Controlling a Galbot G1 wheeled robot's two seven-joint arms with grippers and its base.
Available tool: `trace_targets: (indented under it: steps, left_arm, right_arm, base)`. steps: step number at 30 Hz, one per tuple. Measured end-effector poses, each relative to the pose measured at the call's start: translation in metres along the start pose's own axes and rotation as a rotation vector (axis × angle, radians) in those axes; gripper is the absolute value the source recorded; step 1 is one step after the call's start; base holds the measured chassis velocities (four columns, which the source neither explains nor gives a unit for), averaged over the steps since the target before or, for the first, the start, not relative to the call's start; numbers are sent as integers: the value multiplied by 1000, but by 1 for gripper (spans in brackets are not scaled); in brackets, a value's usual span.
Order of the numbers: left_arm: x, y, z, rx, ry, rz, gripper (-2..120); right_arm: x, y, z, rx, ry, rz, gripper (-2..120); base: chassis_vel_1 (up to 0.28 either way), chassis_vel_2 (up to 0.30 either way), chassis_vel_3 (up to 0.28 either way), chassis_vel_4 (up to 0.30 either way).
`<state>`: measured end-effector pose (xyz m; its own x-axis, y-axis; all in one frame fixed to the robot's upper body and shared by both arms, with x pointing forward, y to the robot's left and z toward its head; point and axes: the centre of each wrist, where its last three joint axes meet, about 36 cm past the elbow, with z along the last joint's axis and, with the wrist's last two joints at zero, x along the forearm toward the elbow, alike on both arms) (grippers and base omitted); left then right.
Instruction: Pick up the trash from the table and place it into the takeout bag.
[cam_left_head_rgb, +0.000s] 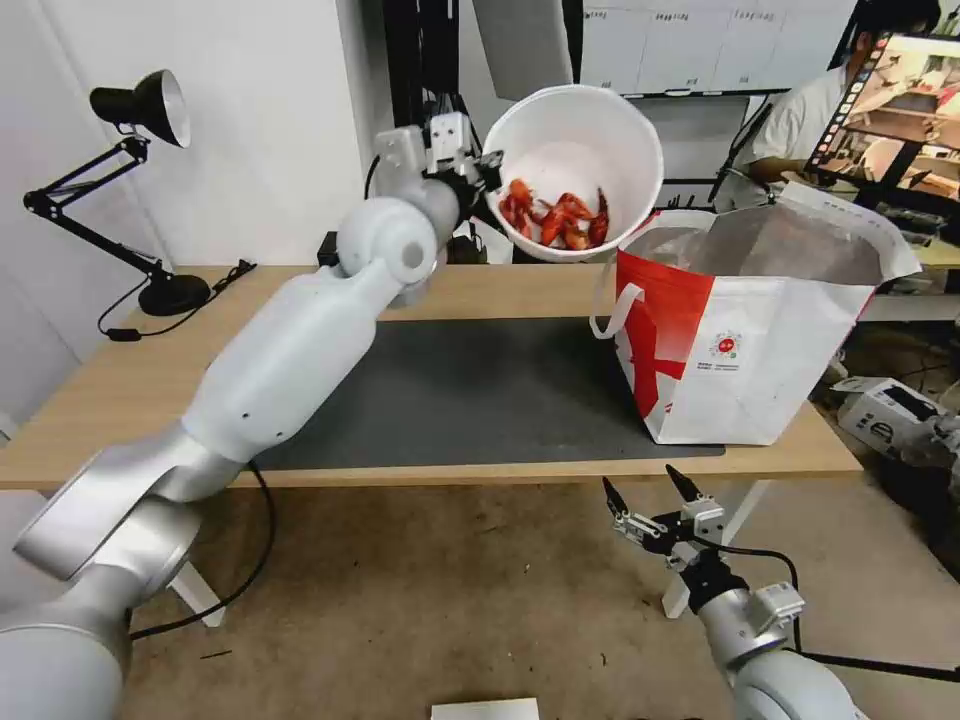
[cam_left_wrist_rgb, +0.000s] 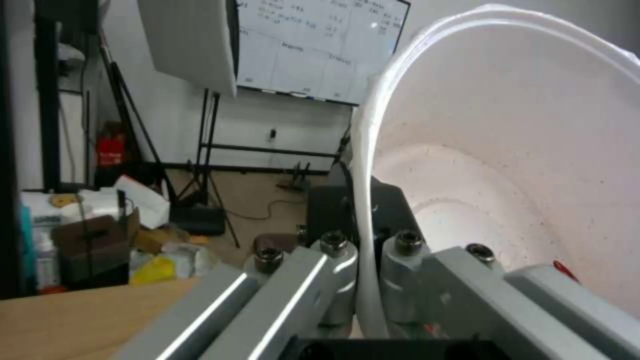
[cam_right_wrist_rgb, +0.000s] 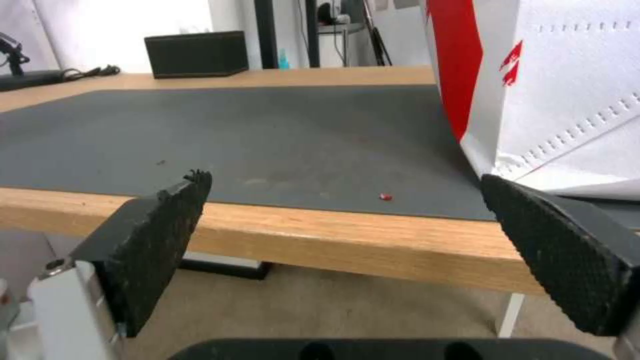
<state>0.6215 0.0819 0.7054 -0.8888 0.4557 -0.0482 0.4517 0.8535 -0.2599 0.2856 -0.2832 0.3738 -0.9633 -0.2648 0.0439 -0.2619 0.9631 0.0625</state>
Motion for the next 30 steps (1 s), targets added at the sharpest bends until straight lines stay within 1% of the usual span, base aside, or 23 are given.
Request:
trace_targets:
  steps: [1,2,5,6,8,9,10,13,14,15,16,18,19,20,21,23,24,25,27,28,30]
  left_arm:
    - [-9,-12,-1,9,-1,5,0]
    - [-9,-12,-1,9,-1,5,0]
    - [-27,-34,-5,16,-3,16,0]
    - [-27,-34,-5,16,-3,16,0]
    - [-39,-50,-5,16,2,21,0]
    - [-47,-61,-2,20,6,24,0]
    - [-47,-61,-2,20,6,24,0]
    - [-63,-86,11,28,9,33,0]
    - [-63,-86,11,28,9,33,0]
    - [-67,-92,18,25,9,34,0]
    - [-67,-92,18,25,9,34,0]
    - [-73,-99,31,13,-10,40,0]
    - [-75,-101,37,5,-32,45,0]
    - [-75,-101,37,5,-32,45,0]
    - [-77,-102,42,-5,-55,46,0]
    - [-81,-101,57,-69,-115,63,0]
    - [-81,-101,57,-69,-115,63,0]
    - [-82,-100,61,-90,-126,76,0]
    - [-83,-95,72,-150,-136,137,0]
    - [-83,-95,72,-150,-136,137,0]
    - [-82,-90,82,-193,-127,189,0]
  right_arm:
    - [0,0,0,0,0,0,100]
    - [0,0,0,0,0,0,100]
    - [0,0,0,0,0,0,100]
    - [0,0,0,0,0,0,100]
    - [0,0,0,0,0,0,100]
    - [0,0,0,0,0,0,100]
    - [0,0,0,0,0,0,100]
    - [0,0,0,0,0,0,100]
    - [0,0,0,0,0,0,100]
    - [0,0,0,0,0,0,100]
    - [0,0,0,0,0,0,100]
    - [0,0,0,0,0,0,100]
    - [0,0,0,0,0,0,100]
    - [0,0,0,0,0,0,100]
    - [0,0,0,0,0,0,100]
    - [0,0,0,0,0,0,100]
    - [0,0,0,0,0,0,100]
    - [0,0,0,0,0,0,100]
    - [0,0,0,0,0,0,100]
    - [0,0,0,0,0,0,100]
    - [0,0,0,0,0,0,100]
  base:
    - [0,0,0,0]
    - [0,0,0,0]
    - [0,0,0,0]
    - [0,0,0,0]
    - [0,0,0,0]
    - [0,0,0,0]
    - [0,0,0,0]
    - [0,0,0,0]
    - [0,0,0,0]
    - [0,0,0,0]
    - [0,0,0,0]
    - [0,0,0,0]
    - [0,0,0,0]
    - [0,0,0,0]
    - [0,0,0,0]
    - [0,0,0,0]
    - [0,0,0,0]
    - [0,0,0,0]
    - [0,0,0,0]
    - [0,0,0,0]
    - [0,0,0,0]
